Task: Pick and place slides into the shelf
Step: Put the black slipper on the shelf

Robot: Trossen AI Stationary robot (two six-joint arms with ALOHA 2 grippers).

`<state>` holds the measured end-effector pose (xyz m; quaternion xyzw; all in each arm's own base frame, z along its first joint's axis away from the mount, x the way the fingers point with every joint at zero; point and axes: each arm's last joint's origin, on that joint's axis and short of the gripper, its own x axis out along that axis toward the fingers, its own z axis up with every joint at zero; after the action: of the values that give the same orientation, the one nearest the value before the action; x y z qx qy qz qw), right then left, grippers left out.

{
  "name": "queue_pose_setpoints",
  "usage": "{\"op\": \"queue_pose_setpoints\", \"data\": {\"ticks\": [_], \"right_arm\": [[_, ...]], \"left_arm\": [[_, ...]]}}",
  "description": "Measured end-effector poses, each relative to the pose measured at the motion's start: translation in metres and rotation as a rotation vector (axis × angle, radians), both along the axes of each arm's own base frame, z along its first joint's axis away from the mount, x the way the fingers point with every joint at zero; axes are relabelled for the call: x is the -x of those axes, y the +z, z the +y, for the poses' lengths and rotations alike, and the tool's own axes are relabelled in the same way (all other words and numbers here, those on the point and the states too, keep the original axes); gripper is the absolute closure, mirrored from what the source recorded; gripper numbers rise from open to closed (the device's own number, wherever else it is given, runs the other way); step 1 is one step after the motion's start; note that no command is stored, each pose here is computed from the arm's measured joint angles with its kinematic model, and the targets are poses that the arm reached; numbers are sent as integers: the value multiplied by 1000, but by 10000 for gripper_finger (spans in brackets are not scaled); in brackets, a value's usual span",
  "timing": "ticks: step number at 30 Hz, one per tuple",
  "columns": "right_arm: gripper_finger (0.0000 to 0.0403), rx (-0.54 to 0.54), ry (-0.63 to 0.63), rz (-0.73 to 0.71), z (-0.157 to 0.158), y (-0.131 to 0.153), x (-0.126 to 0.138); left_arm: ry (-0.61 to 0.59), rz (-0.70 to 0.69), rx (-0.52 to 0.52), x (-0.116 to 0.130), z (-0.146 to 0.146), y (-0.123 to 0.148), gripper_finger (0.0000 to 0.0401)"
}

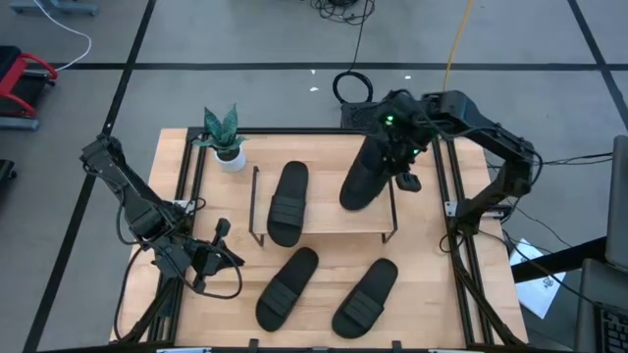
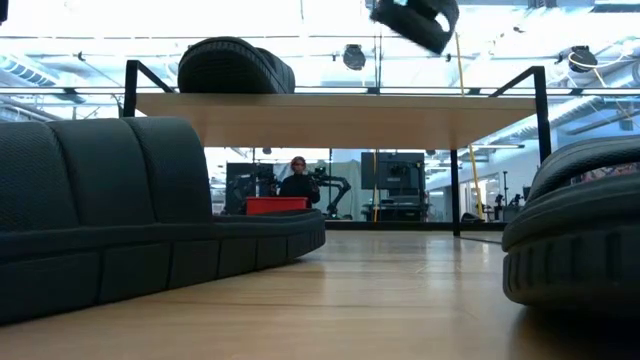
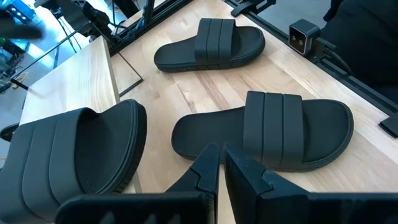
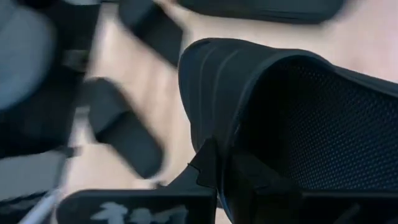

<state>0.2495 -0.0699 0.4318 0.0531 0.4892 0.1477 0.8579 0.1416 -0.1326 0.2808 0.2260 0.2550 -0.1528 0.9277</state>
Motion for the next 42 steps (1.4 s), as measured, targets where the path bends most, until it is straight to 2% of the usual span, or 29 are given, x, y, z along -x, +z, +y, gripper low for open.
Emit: {"op": "queue_pose_setpoints", "data": {"ticks": [4, 9, 15, 19, 27, 42], "right_arm": [[401, -98, 57, 26, 5, -6, -15], [401, -128, 66, 79, 7, -19, -32], [401, -305, 159, 93, 17, -33, -48], [401, -358, 143, 153, 19, -46, -54], [401, -375, 80, 285, 12, -77, -53], [401, -367, 104, 348, -3, -109, -55]], "left_arm": [[1, 1, 2, 0, 0, 0, 375], [1, 1, 2, 0, 0, 0, 375], [-5, 6, 9, 0, 0, 0, 375], [-20, 16, 18, 0, -1, 0, 375], [-27, 17, 14, 1, -1, 0, 375], [-27, 17, 14, 1, -1, 0, 375]]}}
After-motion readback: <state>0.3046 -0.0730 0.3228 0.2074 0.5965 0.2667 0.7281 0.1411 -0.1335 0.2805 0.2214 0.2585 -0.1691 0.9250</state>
